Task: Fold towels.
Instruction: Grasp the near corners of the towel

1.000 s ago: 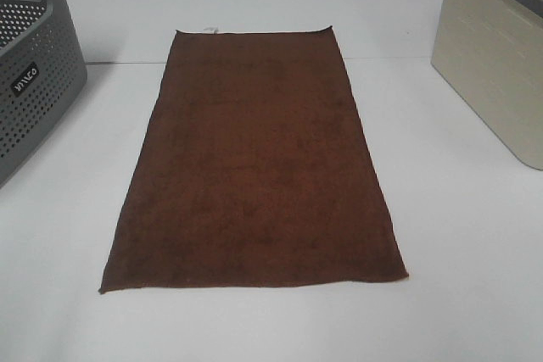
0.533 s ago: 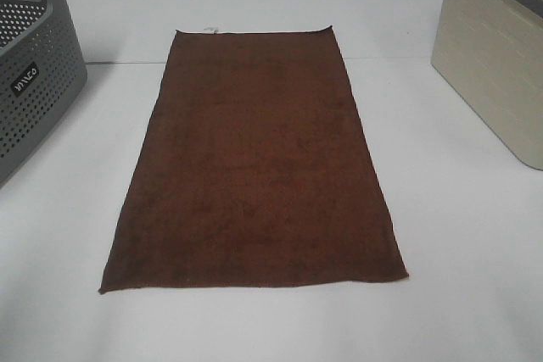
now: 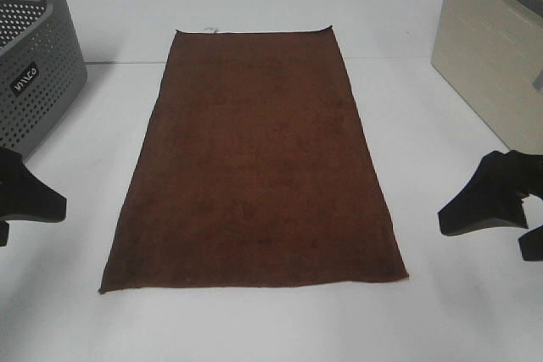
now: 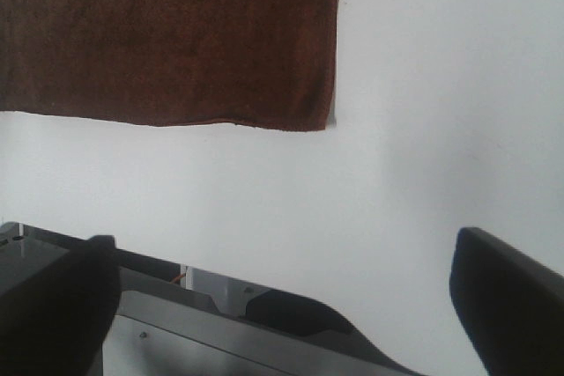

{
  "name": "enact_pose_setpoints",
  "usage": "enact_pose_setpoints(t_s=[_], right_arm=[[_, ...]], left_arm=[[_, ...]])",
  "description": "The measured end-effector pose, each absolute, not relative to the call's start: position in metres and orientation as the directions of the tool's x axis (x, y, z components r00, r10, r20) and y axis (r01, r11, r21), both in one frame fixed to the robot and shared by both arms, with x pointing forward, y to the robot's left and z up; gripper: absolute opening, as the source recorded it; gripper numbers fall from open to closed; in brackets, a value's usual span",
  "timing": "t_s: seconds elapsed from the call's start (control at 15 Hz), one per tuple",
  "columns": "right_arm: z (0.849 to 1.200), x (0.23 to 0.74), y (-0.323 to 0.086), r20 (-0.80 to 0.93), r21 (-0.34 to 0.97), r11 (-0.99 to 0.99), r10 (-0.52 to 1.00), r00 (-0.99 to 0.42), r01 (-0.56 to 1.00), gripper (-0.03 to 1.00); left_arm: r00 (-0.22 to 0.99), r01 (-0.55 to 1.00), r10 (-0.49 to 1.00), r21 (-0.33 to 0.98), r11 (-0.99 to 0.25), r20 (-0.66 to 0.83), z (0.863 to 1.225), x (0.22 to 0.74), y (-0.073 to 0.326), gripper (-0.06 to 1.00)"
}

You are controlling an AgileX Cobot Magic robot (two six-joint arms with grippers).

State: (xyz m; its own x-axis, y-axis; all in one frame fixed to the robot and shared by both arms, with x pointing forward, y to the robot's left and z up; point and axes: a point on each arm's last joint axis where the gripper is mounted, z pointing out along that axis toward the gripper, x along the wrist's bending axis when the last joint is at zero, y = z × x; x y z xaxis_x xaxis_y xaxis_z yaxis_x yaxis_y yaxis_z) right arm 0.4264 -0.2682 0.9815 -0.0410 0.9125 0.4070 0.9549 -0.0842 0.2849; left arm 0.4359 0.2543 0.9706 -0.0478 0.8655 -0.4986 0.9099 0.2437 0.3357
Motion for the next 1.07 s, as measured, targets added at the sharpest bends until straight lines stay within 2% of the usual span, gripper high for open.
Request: enact_pose_setpoints(t_s=[0.27,0.73,0.87,1.07], right_arm=[[0.947,0.46,-0.265,0.457,0.215,-0.087,0.889,-0.022,0.973,0.95],[0.906,0.507,-0.263,0.479,0.156,-0.021,0.876,-0.057,0.988,0.89],[0.887,0.514,-0.242,0.463,0.145,0.077,0.876,-0.136,0.987,0.84],[0.875,0.52,-0.218,0.463,0.14,0.095,0.873,-0.15,0.986,0.82]], left_arm=[[-0.076,0.944,0.841,0.232,0.234,-0.536,0.93,0.456,0.248,0.71],[-0.082,0.955,0.818,0.189,0.227,-0.569,0.88,0.474,0.243,0.71],[-0.098,0.958,0.815,0.168,0.233,-0.571,0.87,0.479,0.243,0.71],[-0.079,0.964,0.816,0.166,0.21,-0.573,0.862,0.49,0.238,0.71]])
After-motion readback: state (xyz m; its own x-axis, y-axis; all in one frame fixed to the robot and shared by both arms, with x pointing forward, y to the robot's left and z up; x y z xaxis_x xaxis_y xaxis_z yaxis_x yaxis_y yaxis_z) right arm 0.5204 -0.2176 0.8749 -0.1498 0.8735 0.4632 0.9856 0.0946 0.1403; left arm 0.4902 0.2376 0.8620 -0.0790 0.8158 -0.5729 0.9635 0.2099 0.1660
